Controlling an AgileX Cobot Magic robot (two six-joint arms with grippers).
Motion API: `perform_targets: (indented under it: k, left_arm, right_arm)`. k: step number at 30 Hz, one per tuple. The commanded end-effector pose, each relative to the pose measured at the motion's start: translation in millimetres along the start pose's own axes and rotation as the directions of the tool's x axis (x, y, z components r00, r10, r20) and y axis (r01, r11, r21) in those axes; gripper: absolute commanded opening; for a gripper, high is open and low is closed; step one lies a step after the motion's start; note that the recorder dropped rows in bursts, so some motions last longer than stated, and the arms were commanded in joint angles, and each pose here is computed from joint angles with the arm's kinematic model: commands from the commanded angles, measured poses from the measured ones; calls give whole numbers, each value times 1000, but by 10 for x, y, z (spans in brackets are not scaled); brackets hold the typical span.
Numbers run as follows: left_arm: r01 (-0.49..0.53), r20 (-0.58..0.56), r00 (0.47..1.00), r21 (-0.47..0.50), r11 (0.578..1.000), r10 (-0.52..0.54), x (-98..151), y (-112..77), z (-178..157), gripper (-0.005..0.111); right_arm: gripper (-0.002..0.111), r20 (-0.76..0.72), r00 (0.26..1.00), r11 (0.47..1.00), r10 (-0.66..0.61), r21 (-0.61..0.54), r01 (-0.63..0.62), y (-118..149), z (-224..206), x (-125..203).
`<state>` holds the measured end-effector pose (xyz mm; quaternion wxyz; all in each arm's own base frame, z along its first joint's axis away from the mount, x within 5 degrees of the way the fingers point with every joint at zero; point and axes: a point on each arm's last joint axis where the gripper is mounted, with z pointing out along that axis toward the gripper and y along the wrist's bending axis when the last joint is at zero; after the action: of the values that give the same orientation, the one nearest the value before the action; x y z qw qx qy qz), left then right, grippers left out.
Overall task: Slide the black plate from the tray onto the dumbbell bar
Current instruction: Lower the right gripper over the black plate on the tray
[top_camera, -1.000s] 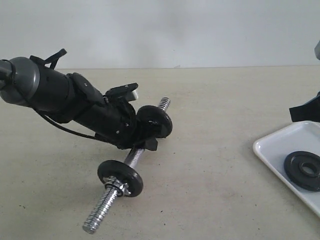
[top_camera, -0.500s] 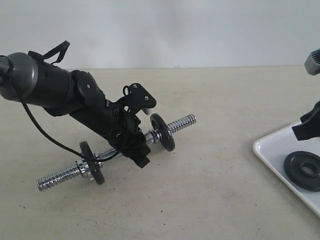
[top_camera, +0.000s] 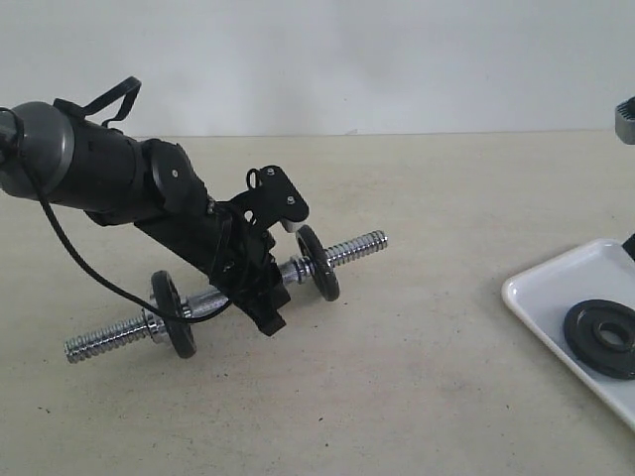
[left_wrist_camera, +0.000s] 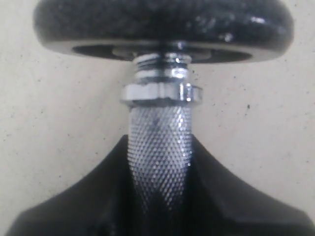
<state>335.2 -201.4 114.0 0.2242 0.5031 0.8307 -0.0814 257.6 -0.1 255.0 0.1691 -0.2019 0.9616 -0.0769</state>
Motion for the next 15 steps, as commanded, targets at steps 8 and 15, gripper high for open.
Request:
perform_targets:
  k: [8,15]
  left_arm:
    - [15,-66,998,75,997,-10,93,-85,54,4]
    - [22,-61,998,74,997,-18,88,-84,54,4]
  right_arm:
    - [5,-244,969,993,22,-109,-50,-46,422,-252]
    - [75,-199,979,991,46,-111,-69,-41,509,-314]
